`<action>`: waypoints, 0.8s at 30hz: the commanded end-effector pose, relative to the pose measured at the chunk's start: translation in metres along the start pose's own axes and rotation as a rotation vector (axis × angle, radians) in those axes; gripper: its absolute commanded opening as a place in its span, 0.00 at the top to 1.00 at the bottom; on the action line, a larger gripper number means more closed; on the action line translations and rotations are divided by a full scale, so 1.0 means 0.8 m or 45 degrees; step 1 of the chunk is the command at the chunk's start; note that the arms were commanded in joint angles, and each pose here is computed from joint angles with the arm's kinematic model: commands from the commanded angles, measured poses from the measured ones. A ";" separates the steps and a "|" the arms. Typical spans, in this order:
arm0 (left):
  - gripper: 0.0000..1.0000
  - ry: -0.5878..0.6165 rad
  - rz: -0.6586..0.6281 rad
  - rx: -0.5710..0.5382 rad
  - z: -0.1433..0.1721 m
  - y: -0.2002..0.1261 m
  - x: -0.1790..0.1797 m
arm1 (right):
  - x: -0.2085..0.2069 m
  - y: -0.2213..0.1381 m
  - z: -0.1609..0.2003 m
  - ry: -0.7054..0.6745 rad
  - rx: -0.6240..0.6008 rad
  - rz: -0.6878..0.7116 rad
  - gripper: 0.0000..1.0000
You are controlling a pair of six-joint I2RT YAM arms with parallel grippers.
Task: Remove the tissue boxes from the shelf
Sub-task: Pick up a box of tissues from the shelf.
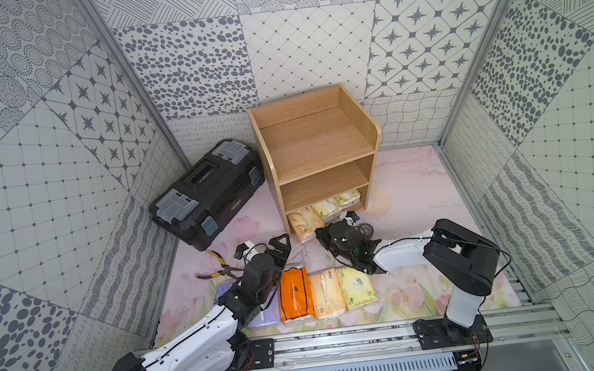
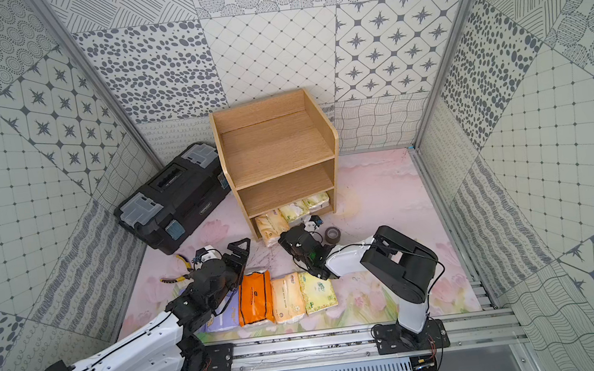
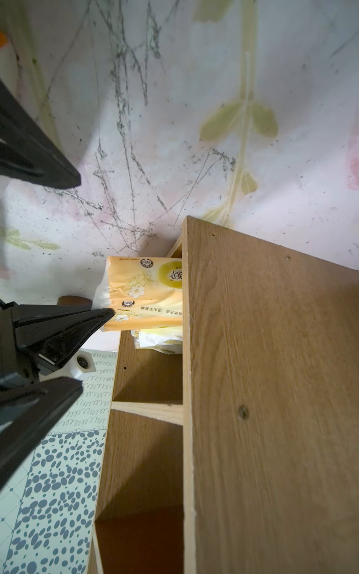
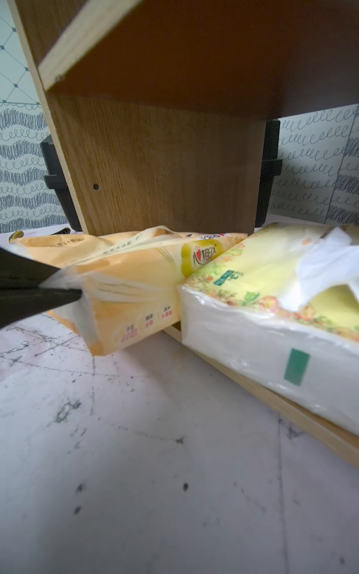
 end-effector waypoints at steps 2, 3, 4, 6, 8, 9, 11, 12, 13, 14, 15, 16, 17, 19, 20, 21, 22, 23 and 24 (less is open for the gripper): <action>0.02 -0.121 0.136 0.096 0.015 0.017 -0.025 | 0.024 -0.015 -0.010 0.044 -0.033 -0.109 1.00; 0.02 -0.129 0.132 0.105 0.017 0.020 -0.025 | 0.024 -0.016 -0.010 0.045 -0.032 -0.112 1.00; 0.03 -0.140 0.127 0.117 0.020 0.025 -0.024 | 0.024 -0.018 -0.009 0.049 -0.029 -0.117 1.00; 0.06 -0.157 0.119 0.138 0.024 0.032 -0.024 | 0.026 -0.021 -0.011 0.056 -0.032 -0.130 1.00; 0.08 -0.178 0.109 0.155 0.028 0.039 -0.022 | 0.026 -0.023 -0.012 0.061 -0.033 -0.135 1.00; 0.09 -0.189 0.106 0.163 0.030 0.043 -0.022 | 0.027 -0.025 -0.013 0.063 -0.034 -0.138 1.00; 0.11 -0.202 0.102 0.172 0.033 0.050 -0.022 | 0.028 -0.028 -0.014 0.071 -0.034 -0.148 1.00; 0.12 -0.203 0.098 0.177 0.035 0.053 -0.022 | 0.029 -0.029 -0.014 0.074 -0.032 -0.152 1.00; 0.12 -0.206 0.100 0.180 0.036 0.056 -0.024 | 0.028 -0.031 -0.014 0.080 -0.028 -0.156 1.00; 0.13 -0.206 0.101 0.186 0.038 0.059 -0.025 | 0.027 -0.032 -0.014 0.083 -0.025 -0.156 1.00; 0.13 -0.207 0.102 0.191 0.039 0.062 -0.027 | 0.026 -0.033 -0.013 0.089 -0.020 -0.157 1.00; 0.13 -0.206 0.101 0.197 0.041 0.065 -0.028 | 0.024 -0.034 -0.011 0.095 -0.013 -0.159 1.00; 0.14 -0.206 0.104 0.202 0.043 0.068 -0.030 | 0.023 -0.035 -0.011 0.101 -0.011 -0.161 1.00; 0.15 -0.208 0.099 0.208 0.045 0.074 -0.032 | 0.022 -0.037 -0.010 0.112 -0.003 -0.170 1.00; 0.16 -0.209 0.097 0.214 0.048 0.077 -0.032 | 0.022 -0.038 -0.010 0.116 0.001 -0.174 1.00; 0.18 -0.213 0.095 0.217 0.048 0.080 -0.032 | 0.022 -0.039 -0.009 0.118 0.006 -0.180 1.00; 0.20 -0.219 0.091 0.221 0.050 0.083 -0.032 | 0.022 -0.040 -0.008 0.119 0.010 -0.185 1.00; 0.22 -0.222 0.090 0.224 0.051 0.084 -0.031 | 0.023 -0.040 -0.008 0.120 0.015 -0.189 1.00; 0.25 -0.226 0.088 0.229 0.052 0.086 -0.030 | 0.023 -0.041 -0.007 0.123 0.019 -0.195 1.00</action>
Point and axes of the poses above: each gripper's point midway between its finger pads, its own y axis out along the fingers, its own x axis along the line the jaws close on, z = x × y, the point moved 6 cm from there along -y, back along the fingers, and after that the axes turned 15 degrees about -y, right-handed, at the moved point
